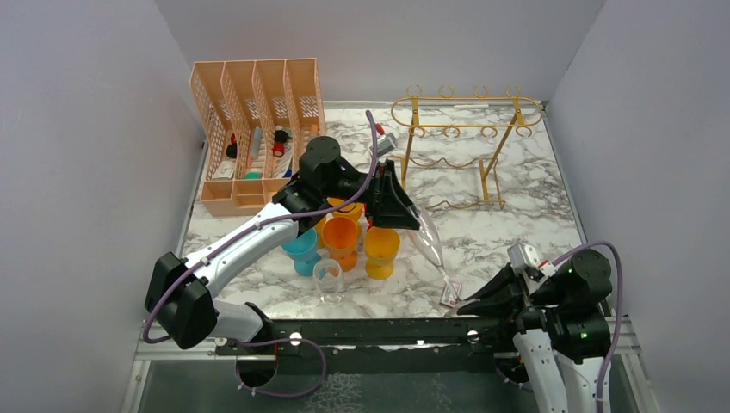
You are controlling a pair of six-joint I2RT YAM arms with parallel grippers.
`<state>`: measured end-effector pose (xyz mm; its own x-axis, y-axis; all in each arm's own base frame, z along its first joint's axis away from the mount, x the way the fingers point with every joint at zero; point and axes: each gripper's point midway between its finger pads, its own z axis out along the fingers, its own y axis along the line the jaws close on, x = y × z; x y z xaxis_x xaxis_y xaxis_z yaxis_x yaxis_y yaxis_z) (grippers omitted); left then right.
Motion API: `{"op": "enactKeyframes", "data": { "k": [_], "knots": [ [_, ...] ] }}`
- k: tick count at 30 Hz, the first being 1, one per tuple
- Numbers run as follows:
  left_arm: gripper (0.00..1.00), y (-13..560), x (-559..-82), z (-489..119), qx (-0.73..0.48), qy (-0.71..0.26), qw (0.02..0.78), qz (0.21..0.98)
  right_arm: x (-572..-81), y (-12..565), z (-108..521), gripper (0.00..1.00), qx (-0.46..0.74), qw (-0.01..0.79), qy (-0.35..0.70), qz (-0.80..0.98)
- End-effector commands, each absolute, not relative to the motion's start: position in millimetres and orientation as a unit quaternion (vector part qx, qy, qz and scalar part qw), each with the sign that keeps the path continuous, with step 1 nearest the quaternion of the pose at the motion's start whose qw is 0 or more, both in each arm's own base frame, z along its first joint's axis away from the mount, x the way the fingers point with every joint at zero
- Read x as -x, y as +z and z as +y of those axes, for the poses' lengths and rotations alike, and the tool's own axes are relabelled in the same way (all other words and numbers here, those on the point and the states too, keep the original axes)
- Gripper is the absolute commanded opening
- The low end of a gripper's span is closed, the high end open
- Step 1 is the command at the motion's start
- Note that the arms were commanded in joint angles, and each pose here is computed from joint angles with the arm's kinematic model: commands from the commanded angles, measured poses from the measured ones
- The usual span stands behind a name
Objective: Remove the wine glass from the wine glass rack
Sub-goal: Place the wine glass at the center of the board.
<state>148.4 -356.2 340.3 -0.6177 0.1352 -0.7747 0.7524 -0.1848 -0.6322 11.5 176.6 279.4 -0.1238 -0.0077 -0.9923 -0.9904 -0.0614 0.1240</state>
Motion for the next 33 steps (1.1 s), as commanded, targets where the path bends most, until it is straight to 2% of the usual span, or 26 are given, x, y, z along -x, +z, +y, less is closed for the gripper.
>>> {"op": "enactKeyframes", "data": {
  "k": [1,6,10,11,14,18,22,33],
  "knots": [
    [0.57,346,-103,-344,-0.443,-0.693,0.176,0.541,-56,277,177,0.01,0.419,0.489,0.509,0.571],
    [0.4,353,-97,-338,-0.459,-0.694,0.182,0.524,-101,266,170,0.03,0.303,0.515,0.478,0.644],
    [0.11,362,-91,-333,-0.47,-0.693,0.196,0.51,-133,246,161,0.06,0.201,0.5,0.467,0.701],
    [0.0,364,-91,-332,-0.472,-0.692,0.202,0.507,-137,242,161,0.08,0.186,0.492,0.47,0.709],
    [0.0,364,-97,-333,-0.466,-0.681,0.214,0.522,-147,235,159,0.16,0.146,0.473,0.471,0.73],
    [0.0,362,-102,-333,-0.462,-0.672,0.225,0.534,-152,236,158,0.32,0.127,0.466,0.473,0.737],
    [0.0,362,-106,-333,-0.456,-0.666,0.233,0.542,-155,237,155,0.4,0.105,0.468,0.47,0.741],
    [0.0,354,-123,-333,-0.439,-0.619,0.263,0.595,-149,236,151,0.48,0.08,0.465,0.46,0.752]
  ]
}}
